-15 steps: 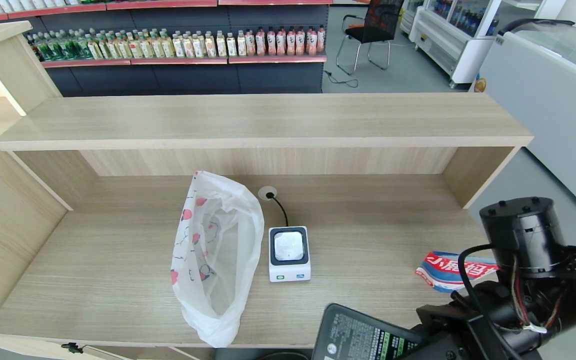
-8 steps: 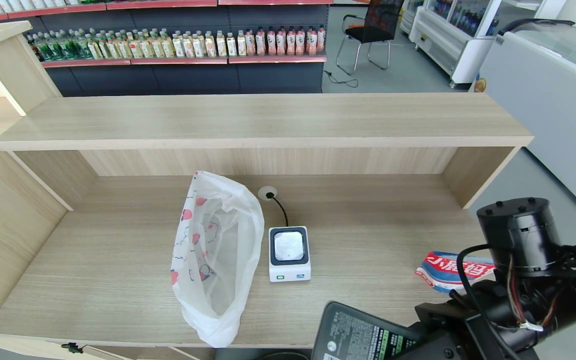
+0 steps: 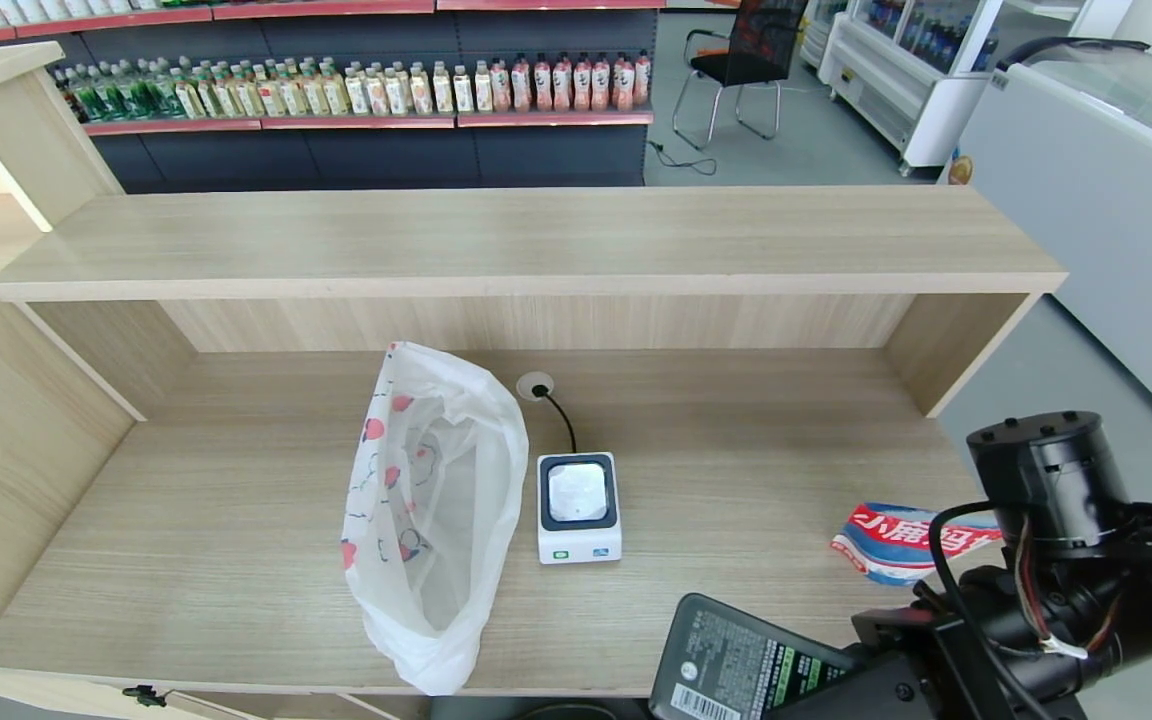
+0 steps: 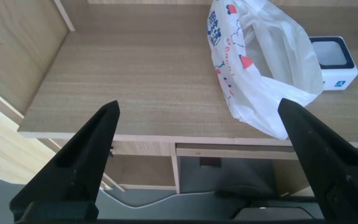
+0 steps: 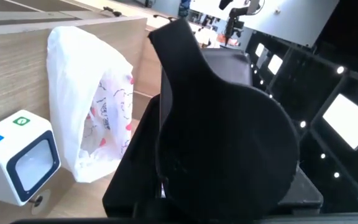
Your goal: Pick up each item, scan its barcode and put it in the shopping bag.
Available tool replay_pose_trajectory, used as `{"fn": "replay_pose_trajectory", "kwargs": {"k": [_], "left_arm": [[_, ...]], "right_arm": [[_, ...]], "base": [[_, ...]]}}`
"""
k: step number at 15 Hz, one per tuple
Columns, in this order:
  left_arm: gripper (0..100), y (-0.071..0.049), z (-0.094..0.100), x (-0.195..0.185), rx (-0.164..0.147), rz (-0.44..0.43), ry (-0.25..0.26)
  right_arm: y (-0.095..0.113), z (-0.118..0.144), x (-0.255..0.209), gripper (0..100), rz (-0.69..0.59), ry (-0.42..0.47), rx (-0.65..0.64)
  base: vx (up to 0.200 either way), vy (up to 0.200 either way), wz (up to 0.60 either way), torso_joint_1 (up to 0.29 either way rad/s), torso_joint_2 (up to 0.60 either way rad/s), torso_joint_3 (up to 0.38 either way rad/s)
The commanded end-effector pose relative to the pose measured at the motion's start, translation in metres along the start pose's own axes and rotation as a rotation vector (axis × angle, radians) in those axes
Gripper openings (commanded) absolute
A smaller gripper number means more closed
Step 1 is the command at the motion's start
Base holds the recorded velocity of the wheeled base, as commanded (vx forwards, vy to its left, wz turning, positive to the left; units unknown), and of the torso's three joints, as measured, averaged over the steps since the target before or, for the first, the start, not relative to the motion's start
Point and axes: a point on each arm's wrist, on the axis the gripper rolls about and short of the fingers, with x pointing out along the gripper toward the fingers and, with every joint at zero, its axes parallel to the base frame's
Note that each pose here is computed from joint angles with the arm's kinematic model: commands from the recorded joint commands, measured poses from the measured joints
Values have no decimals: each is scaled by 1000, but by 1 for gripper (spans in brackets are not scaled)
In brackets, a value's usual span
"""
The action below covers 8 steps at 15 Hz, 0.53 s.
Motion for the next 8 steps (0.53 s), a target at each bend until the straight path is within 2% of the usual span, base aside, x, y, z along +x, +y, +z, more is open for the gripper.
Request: {"fn": "replay_pose_trajectory", "kwargs": {"k": [1, 8], "left_arm": [[100, 0, 0, 0, 0, 0, 0], [100, 0, 0, 0, 0, 0, 0]], "right_arm": [[5, 0, 1, 0, 6, -3, 4], [6, 1, 0, 0, 9, -3, 12]], "base": [[0, 0, 0, 0, 0, 0], [0, 0, 0, 0, 0, 0]]}}
